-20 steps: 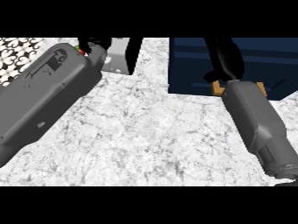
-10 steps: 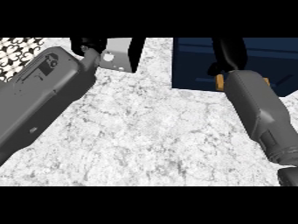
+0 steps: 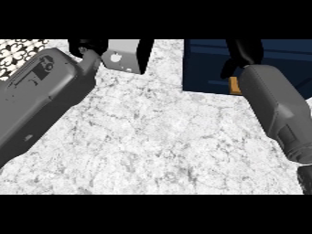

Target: Pick up the can, place it into the drawer and close the drawer

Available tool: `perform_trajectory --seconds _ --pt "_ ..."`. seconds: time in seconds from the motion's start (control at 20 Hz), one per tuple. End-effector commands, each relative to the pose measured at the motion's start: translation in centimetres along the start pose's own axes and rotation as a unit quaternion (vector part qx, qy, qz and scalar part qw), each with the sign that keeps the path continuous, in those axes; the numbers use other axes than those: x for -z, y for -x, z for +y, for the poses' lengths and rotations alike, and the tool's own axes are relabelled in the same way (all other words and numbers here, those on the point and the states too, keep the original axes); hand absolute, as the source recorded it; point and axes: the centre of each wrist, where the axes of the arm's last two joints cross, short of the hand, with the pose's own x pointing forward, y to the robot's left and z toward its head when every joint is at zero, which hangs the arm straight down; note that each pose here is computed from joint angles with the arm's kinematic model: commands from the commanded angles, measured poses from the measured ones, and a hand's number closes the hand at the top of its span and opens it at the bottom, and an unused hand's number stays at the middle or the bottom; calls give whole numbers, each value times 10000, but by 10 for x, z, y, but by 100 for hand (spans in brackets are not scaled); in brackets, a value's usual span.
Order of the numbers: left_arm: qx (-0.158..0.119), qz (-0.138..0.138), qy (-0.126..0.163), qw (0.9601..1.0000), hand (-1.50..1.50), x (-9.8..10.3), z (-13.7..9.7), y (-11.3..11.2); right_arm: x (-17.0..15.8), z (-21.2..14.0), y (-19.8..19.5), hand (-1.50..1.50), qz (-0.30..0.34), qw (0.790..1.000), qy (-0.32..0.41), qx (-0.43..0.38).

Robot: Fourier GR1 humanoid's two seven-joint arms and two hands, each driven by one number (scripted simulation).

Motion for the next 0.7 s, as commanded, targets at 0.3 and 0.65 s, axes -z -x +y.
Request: perform_trajectory --seconds 0.3,0.65 --pt "46 71 107 9999 -150 -6 11 1 22 -18 -34 -150 351 9597 122 2785" --pt "-19 123 64 9999 -150 -14 15 4 20 -21 -15 -150 306 9324 306 3590"
